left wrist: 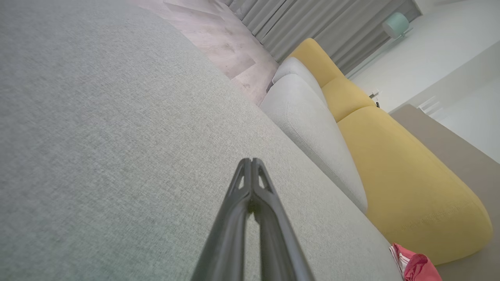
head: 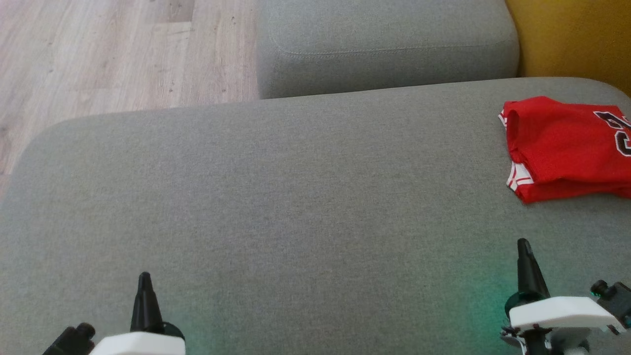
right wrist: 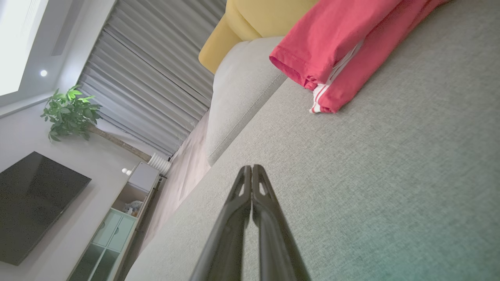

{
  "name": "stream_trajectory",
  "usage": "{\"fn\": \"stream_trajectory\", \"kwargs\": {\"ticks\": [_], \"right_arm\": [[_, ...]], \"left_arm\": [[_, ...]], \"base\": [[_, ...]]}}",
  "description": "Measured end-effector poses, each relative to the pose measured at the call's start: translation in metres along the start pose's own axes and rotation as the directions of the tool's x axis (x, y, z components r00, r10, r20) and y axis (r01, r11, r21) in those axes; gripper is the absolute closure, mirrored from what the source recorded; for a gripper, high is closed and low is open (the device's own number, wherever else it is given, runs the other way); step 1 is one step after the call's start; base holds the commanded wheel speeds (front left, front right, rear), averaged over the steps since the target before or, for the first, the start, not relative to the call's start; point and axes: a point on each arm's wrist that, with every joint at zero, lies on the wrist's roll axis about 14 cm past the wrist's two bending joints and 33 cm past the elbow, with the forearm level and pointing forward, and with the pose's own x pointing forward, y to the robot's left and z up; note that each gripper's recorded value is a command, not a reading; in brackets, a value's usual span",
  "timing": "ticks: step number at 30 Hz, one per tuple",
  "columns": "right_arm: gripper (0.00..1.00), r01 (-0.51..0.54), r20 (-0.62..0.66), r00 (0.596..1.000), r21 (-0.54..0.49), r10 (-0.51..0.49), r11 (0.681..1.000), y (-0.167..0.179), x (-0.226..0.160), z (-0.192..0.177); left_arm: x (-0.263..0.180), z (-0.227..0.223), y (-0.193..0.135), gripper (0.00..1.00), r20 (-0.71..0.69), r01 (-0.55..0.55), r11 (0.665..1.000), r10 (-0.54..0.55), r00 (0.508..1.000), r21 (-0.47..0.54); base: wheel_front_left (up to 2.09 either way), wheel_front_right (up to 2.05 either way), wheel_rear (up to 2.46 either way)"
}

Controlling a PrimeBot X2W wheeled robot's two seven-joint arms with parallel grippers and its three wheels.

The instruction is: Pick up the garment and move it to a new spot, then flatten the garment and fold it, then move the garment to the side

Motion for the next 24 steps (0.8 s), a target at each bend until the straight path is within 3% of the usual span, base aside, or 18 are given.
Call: {"fn": "stream_trajectory", "kwargs": {"ticks": [24], "right_arm": [[1.00, 0.011, 0.022, 1.000, 0.267, -0.017, 0.964, -0.002, 0.008, 0.014]], "left_arm": [[0.013, 0.011, -0.004, 1.00, -0.003, 0.014, 0.962, -0.016, 1.000, -0.272]], "base": [[0.00, 0.00, 0.00]]}}
